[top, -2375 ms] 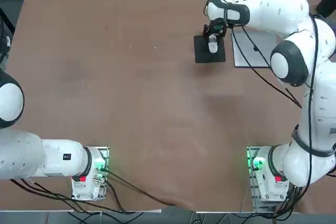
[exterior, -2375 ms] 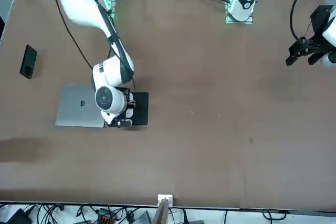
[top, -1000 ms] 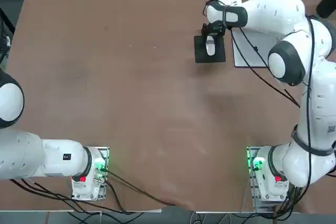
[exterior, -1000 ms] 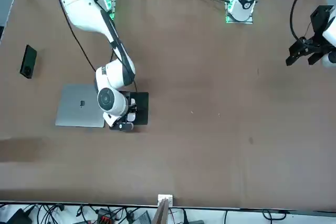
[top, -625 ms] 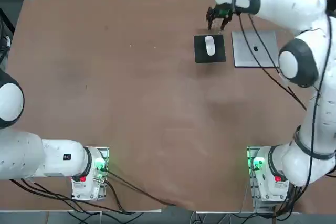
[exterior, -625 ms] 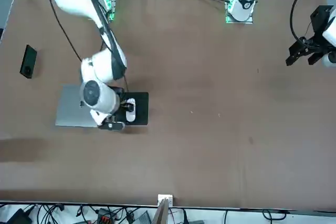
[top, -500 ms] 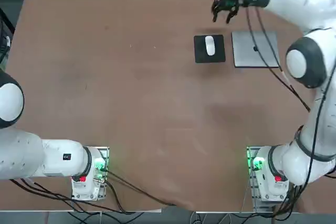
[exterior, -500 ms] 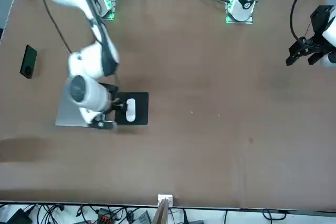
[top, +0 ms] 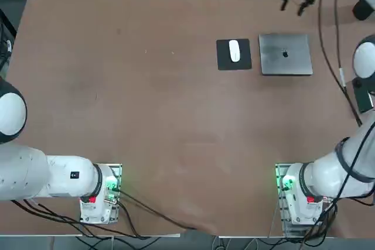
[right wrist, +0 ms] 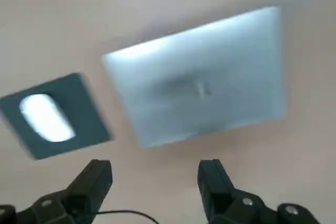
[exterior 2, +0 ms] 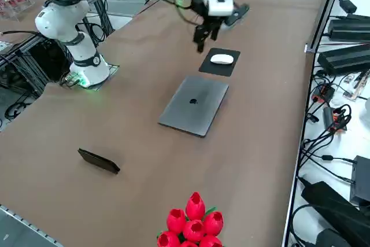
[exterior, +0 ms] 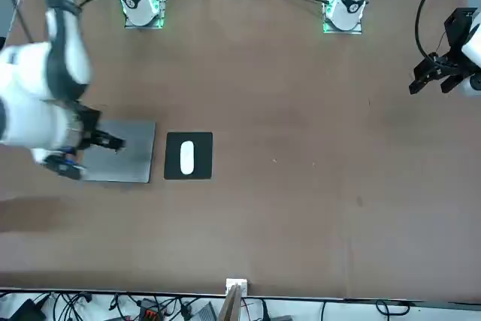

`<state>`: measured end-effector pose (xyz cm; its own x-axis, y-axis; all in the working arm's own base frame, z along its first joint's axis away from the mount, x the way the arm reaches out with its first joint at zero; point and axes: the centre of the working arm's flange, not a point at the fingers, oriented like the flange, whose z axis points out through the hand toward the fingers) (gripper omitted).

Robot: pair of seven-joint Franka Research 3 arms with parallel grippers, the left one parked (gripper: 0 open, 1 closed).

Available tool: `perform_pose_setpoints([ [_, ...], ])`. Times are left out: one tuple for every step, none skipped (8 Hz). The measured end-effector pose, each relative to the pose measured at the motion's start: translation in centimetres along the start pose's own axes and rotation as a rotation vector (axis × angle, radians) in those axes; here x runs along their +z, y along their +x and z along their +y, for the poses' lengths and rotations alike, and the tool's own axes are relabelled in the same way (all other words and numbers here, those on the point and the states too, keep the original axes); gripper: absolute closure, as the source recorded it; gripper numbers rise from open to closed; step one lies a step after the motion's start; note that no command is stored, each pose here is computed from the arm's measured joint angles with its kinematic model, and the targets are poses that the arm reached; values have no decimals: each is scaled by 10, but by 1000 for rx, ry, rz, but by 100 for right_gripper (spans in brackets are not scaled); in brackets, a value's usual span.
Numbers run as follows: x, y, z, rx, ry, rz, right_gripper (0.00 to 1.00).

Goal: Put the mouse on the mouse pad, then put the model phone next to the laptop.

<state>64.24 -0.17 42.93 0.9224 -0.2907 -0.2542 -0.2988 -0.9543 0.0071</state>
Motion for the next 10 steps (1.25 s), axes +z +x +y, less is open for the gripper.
perform_pose_setpoints([
  [-6,6,49,-7,-42,-14,0],
  [-11,9,95,-33,-84,-24,0],
  [-13,12,140,-67,-101,-37,0],
  [-10,13,186,-108,-91,-56,0],
  [2,11,241,-160,-62,-86,0],
  [18,6,287,-190,-31,-113,0],
  [36,-1,318,-193,-8,-124,0],
  [54,-9,336,-186,3,-124,0],
  [71,-21,349,-173,8,-117,0],
  [88,-35,363,-176,7,-104,0],
])
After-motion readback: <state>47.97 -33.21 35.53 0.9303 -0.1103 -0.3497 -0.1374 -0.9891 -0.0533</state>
